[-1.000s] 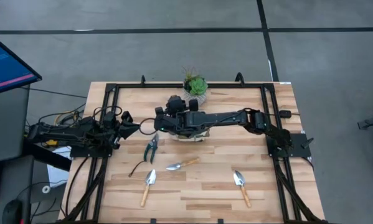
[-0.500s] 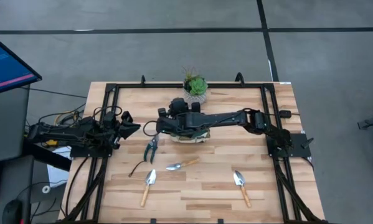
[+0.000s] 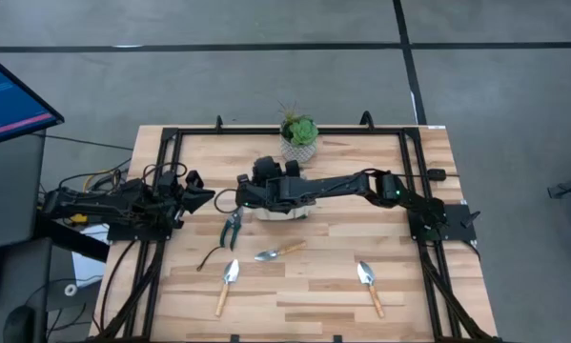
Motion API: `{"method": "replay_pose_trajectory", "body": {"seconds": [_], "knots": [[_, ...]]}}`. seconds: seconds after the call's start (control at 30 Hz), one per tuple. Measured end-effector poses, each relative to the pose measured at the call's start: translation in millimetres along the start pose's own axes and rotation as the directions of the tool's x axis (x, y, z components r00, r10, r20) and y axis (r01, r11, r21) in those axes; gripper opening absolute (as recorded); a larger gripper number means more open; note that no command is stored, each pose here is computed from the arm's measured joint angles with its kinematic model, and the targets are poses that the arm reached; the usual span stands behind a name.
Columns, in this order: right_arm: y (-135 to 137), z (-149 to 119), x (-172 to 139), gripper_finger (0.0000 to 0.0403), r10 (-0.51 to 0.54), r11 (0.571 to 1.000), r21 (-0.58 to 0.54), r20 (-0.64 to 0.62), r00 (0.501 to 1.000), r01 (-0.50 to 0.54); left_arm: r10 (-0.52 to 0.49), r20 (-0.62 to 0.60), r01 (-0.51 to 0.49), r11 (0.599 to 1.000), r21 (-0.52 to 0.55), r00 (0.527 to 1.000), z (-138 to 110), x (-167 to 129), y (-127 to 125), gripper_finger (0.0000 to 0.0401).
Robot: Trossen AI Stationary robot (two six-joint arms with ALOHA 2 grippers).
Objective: Pick & Place Garden tools in Gardening bag
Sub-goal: Put the top right trowel into the gardening bag, then put the small trowel into the gardening bag
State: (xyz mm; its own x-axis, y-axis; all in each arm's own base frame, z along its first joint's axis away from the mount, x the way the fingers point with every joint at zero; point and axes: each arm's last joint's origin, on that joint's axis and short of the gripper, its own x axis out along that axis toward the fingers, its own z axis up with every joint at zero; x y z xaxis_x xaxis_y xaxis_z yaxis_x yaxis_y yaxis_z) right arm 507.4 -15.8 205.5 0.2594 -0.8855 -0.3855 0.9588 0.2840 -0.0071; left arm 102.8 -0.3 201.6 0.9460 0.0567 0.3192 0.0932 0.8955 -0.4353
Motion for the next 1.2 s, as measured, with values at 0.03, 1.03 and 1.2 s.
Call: {"method": "replay_pose_trajectory", "body": {"seconds": [0.03, 1.03, 1.2], "knots": [[1.1, -2.9, 0.1, 0.0059, 0.002, 1.000, -0.003, -0.001, 1.000, -0.002, 0.001, -0.001, -0.001, 1.000, 0.000, 1.000, -0.1, 0.1, 0.1, 0.0008], [8.2, 16.5, -20.9, 0.0243, 0.036, 0.991, -0.131, 0.002, 0.999, -0.035, 0.003, -0.004, -0.003, 1.000, 0.000, 1.000, -0.4, 0.4, 0.2, 0.0008], [11.5, 34.3, -28.2, 0.0245, 0.088, 0.985, -0.149, -0.015, 0.996, -0.089, 0.002, -0.004, -0.002, 1.000, 0.000, 1.000, -0.4, 0.4, 0.2, 0.0008]]}}
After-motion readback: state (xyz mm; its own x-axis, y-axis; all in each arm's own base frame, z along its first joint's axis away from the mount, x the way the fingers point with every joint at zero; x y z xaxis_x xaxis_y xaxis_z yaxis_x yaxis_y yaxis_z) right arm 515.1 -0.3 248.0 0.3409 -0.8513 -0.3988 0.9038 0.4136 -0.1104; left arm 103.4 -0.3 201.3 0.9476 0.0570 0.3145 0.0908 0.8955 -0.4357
